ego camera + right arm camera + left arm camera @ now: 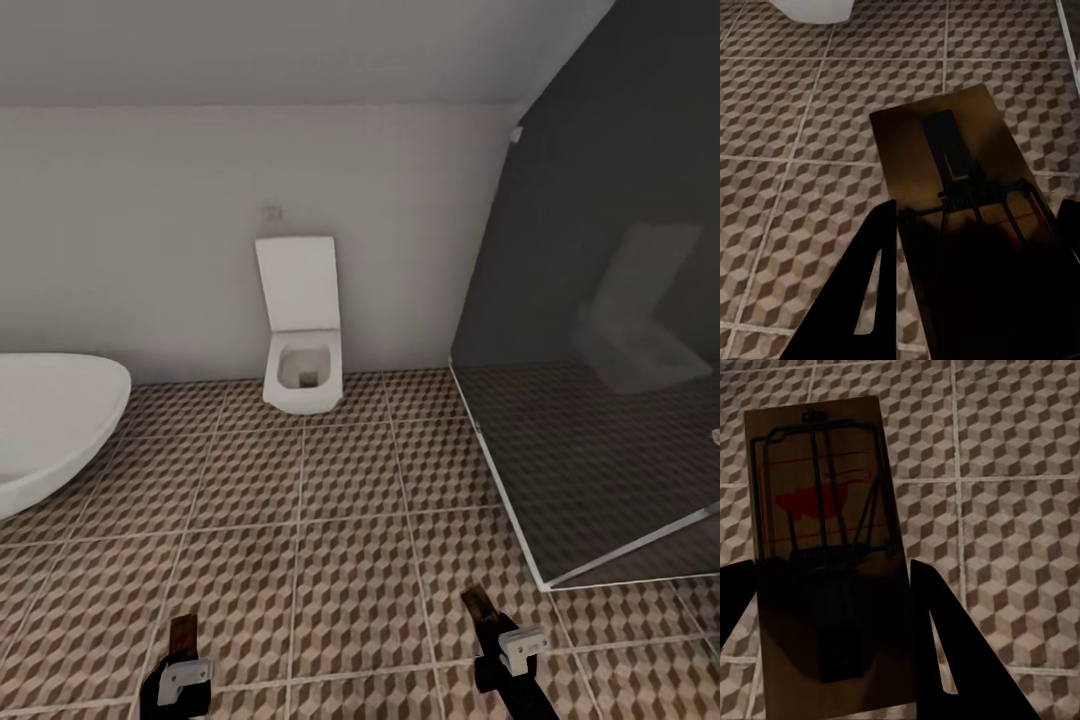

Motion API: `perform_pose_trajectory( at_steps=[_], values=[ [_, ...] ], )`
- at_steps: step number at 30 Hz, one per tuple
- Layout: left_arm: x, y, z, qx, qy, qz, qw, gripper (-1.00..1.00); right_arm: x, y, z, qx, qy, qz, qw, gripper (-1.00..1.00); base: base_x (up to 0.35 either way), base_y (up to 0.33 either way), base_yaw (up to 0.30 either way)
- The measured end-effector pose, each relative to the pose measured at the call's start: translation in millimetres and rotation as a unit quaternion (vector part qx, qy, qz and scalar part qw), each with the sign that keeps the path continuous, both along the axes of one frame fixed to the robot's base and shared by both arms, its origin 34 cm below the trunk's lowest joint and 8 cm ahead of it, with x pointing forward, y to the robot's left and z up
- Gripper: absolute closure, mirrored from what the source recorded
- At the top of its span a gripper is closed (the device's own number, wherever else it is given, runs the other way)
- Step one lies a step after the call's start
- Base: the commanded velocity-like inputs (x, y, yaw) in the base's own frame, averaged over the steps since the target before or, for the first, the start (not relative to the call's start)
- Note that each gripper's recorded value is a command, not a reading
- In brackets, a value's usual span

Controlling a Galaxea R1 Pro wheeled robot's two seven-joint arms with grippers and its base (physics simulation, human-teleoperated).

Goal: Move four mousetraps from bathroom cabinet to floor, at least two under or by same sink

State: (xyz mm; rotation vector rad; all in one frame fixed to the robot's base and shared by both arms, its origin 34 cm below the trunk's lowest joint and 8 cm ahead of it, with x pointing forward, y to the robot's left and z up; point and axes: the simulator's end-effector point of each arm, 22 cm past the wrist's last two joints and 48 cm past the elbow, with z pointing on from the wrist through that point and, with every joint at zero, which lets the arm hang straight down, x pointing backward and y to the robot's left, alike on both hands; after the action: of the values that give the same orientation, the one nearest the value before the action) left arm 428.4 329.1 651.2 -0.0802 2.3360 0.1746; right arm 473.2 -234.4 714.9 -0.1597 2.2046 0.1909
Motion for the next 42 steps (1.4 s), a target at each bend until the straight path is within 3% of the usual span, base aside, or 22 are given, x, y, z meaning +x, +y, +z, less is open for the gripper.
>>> perform_pose_trajectory(
  at_steps=[10,18,28,42],
  values=[
    [0.0,-0.1,-0.1,0.000,0.000,0.000,1.0000,1.00,0.0,0.0,-0.1,0.000,0.000,0.000,1.0000,1.00,0.278,0.174,0.000],
    [-0.1,-0.1,-0.4,0.000,0.000,0.000,1.0000,1.00,0.2,0.1,-0.4,0.000,0.000,0.000,1.0000,1.00,0.056,0.196,0.115],
    [-0.2,-1.1,-0.5,-0.001,0.001,0.000,1.0000,1.00,0.2,0.6,-0.4,0.000,0.000,0.001,1.0000,1.00,0.002,0.015,0.234],
    [-0.4,-4.2,-0.8,-0.003,0.001,0.000,1.0000,1.00,-0.1,0.7,0.0,0.000,0.000,0.001,1.0000,1.00,0.129,-0.039,0.014]
  ],
)
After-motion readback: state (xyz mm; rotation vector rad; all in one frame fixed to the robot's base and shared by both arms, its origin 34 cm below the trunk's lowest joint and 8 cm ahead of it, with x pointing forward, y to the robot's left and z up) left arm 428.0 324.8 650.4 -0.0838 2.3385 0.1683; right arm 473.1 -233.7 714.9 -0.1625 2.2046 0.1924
